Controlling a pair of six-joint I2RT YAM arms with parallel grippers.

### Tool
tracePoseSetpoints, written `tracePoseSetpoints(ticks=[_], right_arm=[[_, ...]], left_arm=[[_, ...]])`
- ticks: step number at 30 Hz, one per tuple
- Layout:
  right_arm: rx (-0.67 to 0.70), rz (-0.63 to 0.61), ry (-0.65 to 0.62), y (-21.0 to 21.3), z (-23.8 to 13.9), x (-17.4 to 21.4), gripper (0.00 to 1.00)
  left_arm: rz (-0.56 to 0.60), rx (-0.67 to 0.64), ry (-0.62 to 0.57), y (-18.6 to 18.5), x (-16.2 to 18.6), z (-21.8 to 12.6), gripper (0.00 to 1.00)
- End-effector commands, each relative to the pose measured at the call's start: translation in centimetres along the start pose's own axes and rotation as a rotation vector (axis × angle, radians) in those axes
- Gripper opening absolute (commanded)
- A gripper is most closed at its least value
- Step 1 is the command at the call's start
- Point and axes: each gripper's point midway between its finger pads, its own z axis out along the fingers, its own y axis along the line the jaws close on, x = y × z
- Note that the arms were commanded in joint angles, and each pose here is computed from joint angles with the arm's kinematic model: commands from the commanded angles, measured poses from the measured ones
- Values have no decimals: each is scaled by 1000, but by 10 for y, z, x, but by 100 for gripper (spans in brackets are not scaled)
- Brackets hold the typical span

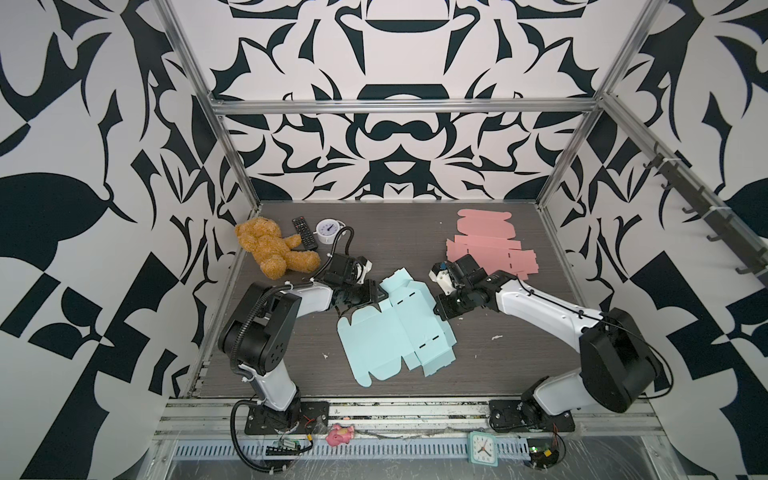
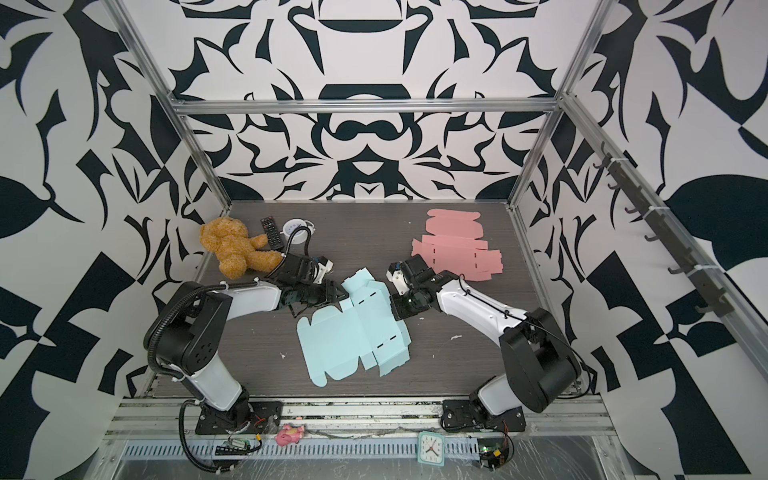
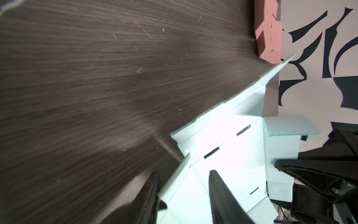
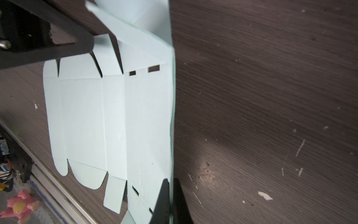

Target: Fold the paper box

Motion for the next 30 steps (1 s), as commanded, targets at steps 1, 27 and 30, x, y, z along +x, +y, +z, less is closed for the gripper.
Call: tracePoseSetpoints(ticks=[1,27,30], right_arm=[[-3,-28,-45,7,-10,-14,0],[106,-138,-50,11,-9,-29,0],[144,-182,-36,13,-7,-27,0]], left_arm=[[14,37,6,-7,5,-3,43],[57,75,40,-31,34,-8,38],[52,86,38,-31,35,-7,38]])
